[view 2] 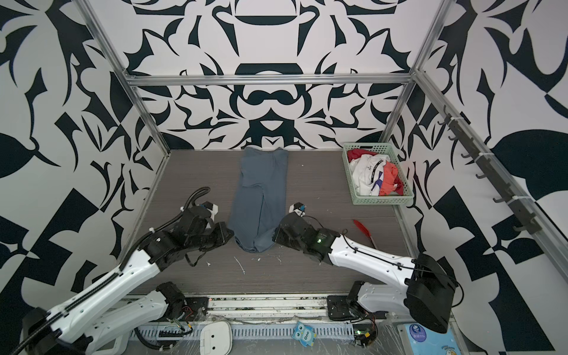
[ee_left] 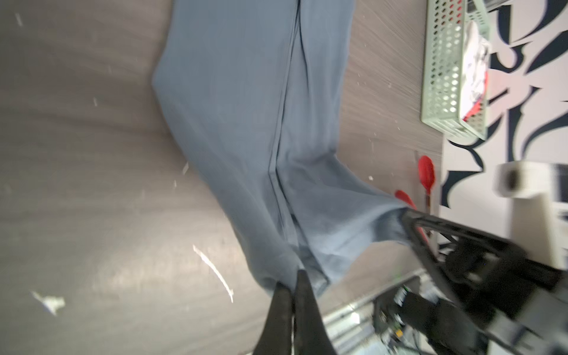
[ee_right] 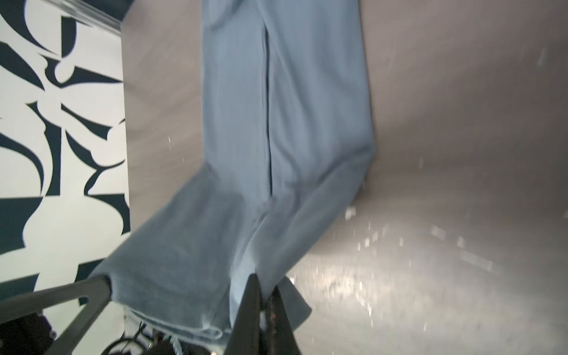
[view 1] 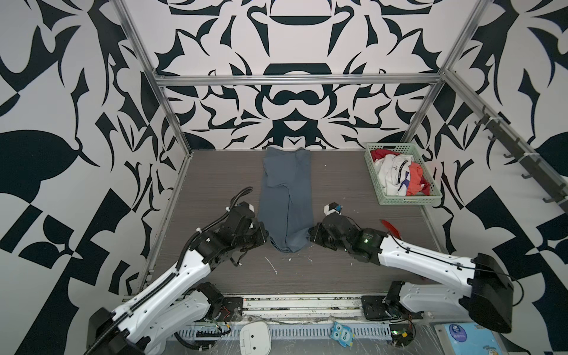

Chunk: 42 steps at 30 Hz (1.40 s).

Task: Fold and stack the t-shirts
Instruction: 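Lift the near end with both grippers and fold it away from the robot, then lay the folded end down at the far edge and open both grippers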

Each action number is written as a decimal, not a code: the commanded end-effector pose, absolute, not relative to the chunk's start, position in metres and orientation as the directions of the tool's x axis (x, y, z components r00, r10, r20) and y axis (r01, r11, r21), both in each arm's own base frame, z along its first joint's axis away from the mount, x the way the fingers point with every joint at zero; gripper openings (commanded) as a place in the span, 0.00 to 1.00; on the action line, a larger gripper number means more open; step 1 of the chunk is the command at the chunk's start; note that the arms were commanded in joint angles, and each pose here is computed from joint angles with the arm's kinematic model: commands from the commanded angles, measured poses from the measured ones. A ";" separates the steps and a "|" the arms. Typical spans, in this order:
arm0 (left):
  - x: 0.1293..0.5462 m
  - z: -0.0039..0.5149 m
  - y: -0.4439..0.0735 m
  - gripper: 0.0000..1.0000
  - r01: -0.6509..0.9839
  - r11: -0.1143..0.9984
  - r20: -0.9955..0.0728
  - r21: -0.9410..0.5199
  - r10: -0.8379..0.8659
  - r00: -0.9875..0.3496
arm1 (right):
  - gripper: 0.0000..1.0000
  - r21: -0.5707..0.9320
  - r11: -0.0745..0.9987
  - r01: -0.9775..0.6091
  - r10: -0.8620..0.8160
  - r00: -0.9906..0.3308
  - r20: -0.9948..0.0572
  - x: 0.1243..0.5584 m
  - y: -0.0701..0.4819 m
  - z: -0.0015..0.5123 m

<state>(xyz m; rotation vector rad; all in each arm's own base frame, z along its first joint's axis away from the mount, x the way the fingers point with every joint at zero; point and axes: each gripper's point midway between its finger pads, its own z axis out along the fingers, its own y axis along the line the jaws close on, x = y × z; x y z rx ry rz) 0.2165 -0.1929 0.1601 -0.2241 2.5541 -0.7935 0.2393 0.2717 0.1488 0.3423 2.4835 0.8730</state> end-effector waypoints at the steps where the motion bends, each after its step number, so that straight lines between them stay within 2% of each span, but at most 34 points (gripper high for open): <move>1: 0.255 0.160 -0.189 0.00 0.019 0.860 -0.451 -0.510 -0.248 -0.858 | 0.00 0.600 0.800 -0.016 0.308 -0.847 -0.433 0.269 0.275 0.172; 7: 0.316 0.154 -0.176 0.00 -0.045 0.846 -0.440 -0.531 -0.321 -0.839 | 0.00 0.586 0.810 0.029 0.316 -0.863 -0.394 0.323 0.274 0.159; 18: 0.395 0.105 -0.173 0.00 -0.100 0.828 -0.317 -0.552 -0.319 -0.893 | 0.00 0.568 0.811 0.139 0.348 -0.895 -0.278 0.387 0.279 0.107; 23: 0.413 0.093 -0.168 0.00 -0.136 0.795 -0.266 -0.590 -0.351 -0.898 | 0.00 0.573 0.799 0.183 0.380 -0.892 -0.244 0.404 0.277 0.095; 29: 0.421 0.096 -0.168 0.00 -0.125 0.790 -0.272 -0.600 -0.349 -0.897 | 0.00 0.586 0.785 0.199 0.415 -0.872 -0.260 0.417 0.272 0.104; 37: 0.438 0.088 -0.166 0.00 -0.138 0.778 -0.246 -0.613 -0.354 -0.902 | 0.03 0.614 0.758 0.222 0.442 -0.867 -0.232 0.434 0.276 0.102; 41: 0.444 0.084 -0.165 0.01 -0.153 0.764 -0.226 -0.627 -0.366 -0.903 | 0.13 0.627 0.741 0.242 0.460 -0.862 -0.210 0.439 0.276 0.099; 42: 0.447 0.084 -0.164 0.06 -0.155 0.761 -0.227 -0.630 -0.371 -0.901 | 0.17 0.629 0.737 0.246 0.470 -0.856 -0.215 0.440 0.274 0.100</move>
